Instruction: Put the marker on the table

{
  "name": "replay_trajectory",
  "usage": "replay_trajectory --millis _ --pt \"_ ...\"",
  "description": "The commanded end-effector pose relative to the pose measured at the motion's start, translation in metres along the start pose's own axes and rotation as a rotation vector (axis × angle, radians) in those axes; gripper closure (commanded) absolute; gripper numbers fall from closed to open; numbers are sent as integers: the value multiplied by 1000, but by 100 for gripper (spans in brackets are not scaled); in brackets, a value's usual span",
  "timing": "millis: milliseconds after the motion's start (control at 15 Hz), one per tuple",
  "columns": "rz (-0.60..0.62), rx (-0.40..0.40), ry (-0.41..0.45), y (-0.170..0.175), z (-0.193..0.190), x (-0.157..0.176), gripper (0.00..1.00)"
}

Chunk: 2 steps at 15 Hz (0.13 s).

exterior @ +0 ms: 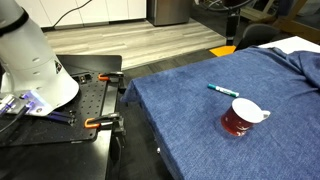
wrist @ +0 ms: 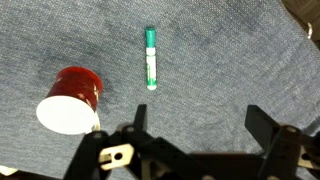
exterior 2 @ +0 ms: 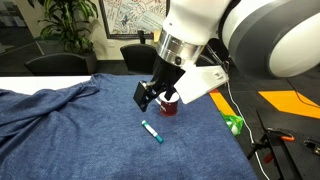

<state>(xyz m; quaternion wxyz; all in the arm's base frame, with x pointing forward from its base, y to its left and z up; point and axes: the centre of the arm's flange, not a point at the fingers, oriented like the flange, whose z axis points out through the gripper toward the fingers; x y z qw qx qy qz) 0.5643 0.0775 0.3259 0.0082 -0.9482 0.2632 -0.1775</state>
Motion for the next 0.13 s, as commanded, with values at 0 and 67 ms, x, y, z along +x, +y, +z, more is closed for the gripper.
replay_trajectory --millis 0,67 --pt "1 0 0 0 0 0 0" --pt "1 0 0 1 0 0 0"
